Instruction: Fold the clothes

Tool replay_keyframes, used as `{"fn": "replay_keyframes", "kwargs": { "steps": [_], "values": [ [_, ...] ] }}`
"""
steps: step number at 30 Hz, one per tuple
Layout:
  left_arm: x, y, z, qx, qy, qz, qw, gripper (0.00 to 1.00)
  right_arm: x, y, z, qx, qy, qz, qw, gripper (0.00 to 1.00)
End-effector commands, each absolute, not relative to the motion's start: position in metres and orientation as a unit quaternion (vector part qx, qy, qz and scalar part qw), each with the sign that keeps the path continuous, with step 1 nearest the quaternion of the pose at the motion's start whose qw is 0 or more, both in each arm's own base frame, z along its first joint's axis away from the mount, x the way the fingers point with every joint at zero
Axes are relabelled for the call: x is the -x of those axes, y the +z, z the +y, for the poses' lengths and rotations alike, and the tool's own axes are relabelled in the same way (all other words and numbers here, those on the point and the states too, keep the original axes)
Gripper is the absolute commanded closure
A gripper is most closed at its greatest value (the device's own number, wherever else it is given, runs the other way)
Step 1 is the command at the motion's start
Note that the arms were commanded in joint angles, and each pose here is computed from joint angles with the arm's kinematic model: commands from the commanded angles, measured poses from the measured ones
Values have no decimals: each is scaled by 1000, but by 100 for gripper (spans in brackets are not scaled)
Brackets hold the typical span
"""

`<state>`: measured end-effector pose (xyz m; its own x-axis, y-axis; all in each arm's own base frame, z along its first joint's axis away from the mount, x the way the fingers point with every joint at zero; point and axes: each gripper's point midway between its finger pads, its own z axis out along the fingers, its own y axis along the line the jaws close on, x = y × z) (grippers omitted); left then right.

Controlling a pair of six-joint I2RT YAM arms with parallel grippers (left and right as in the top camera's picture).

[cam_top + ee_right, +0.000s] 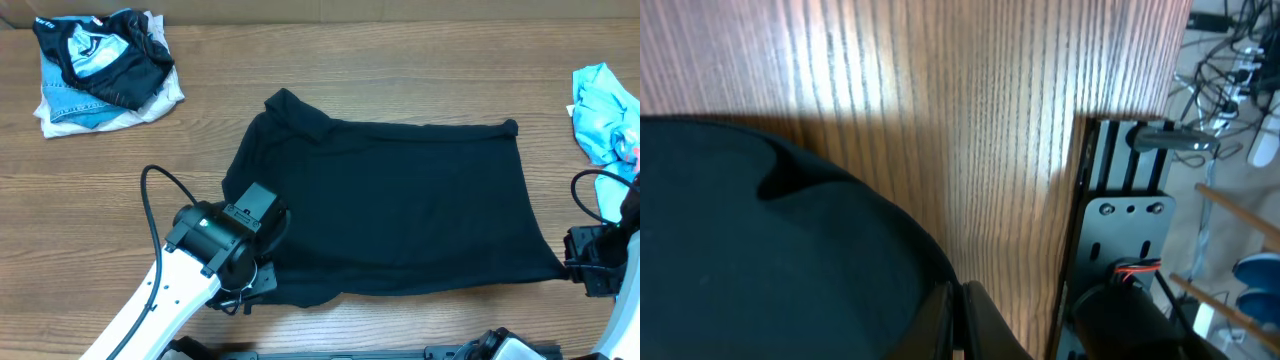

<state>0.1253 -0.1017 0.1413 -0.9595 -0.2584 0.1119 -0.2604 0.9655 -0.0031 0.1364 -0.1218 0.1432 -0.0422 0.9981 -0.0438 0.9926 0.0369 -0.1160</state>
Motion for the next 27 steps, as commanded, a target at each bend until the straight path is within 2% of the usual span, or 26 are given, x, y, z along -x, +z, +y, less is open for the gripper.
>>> {"fn": "replay_keyframes", "kwargs": {
  "steps": [1, 12, 18, 27],
  "values": [
    [-124, 136, -95, -155, -13, -987, 50, 94, -137, 143, -123, 708, 56, -704, 12, 92],
    [-150, 133, -95, -183, -1, -983, 8, 92, -153, 143, -137, 716, 51, -696, -30, 91],
    [-145, 127, -95, -185, -13, -982, 35, 96, -143, 144, -139, 742, 74, -665, -23, 92],
    [-131, 113, -85, -208, -43, -976, 58, 94, -131, 146, -143, 758, 107, -643, -18, 91]
  ]
}}
